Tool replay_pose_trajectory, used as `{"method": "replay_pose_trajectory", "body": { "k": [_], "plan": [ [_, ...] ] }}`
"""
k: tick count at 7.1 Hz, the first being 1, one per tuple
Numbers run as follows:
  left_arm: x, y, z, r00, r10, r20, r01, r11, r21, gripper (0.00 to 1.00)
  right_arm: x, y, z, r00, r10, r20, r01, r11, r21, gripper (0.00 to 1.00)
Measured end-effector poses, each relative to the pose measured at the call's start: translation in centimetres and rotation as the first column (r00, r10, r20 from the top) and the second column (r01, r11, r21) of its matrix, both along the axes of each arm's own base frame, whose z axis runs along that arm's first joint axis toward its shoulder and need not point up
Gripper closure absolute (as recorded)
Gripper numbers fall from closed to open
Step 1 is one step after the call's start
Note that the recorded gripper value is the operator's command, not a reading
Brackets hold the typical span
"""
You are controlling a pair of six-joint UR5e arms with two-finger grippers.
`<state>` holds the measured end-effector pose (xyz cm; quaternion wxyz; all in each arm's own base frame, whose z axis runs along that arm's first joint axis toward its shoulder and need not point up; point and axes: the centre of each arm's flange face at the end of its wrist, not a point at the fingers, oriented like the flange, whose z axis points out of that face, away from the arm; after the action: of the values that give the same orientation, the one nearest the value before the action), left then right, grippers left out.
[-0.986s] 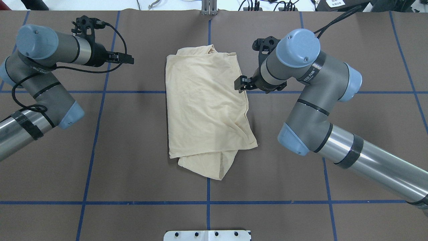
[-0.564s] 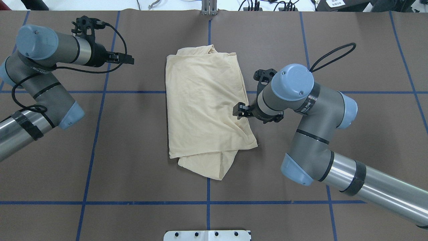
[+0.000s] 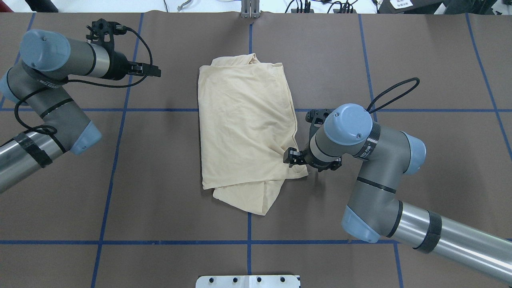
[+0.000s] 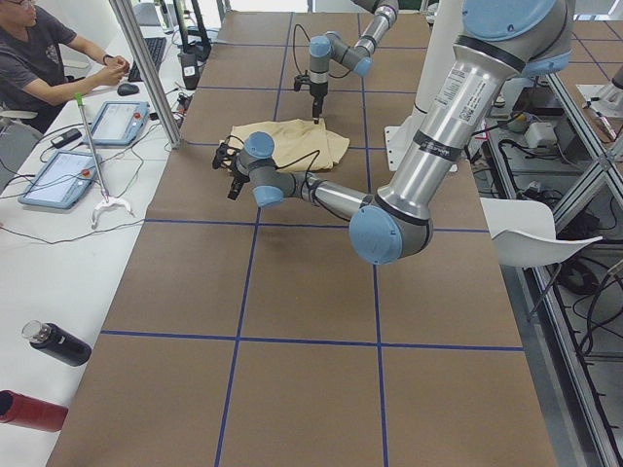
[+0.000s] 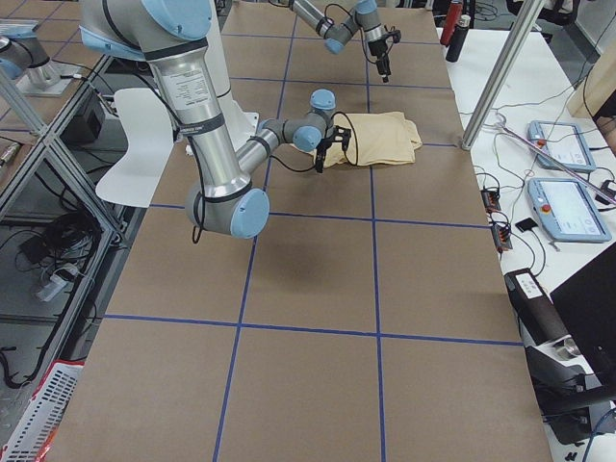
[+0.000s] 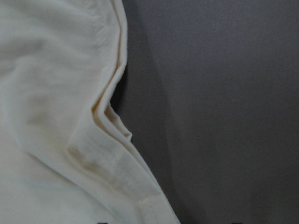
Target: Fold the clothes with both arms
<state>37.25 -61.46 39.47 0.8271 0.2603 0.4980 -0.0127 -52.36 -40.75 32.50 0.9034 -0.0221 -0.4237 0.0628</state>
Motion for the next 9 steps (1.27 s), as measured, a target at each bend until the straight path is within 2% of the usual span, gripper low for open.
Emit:
{"method": "replay_pose_trajectory", "body": {
  "k": [2, 3, 4, 9],
  "plan": [
    [0.0, 0.0, -0.1, 1.000, 0.000, -0.002, 0.000, 1.000, 0.002, 0.00, -0.5, 0.9, 0.1, 1.000, -0.026, 0.002, 0.026, 1.000, -0.017, 0.41],
    [0.0, 0.0, -0.2, 1.000, 0.000, -0.002, 0.000, 1.000, 0.003, 0.00, -0.6, 1.0, 0.2, 1.000, -0.029, 0.002, 0.029, 0.999, -0.022, 0.75],
    [0.0, 0.0, -0.2, 1.000, 0.001, -0.003, -0.001, 1.000, 0.003, 0.00, -0.6, 1.1, 0.3, 1.000, -0.030, 0.000, 0.030, 0.999, -0.026, 1.00],
    [0.0, 0.0, -0.8, 1.000, 0.001, -0.007, -0.001, 1.000, 0.009, 0.00, 1.2, 2.1, -0.3, 0.999, -0.034, 0.025, 0.034, 0.999, -0.015, 1.00]
  ]
}}
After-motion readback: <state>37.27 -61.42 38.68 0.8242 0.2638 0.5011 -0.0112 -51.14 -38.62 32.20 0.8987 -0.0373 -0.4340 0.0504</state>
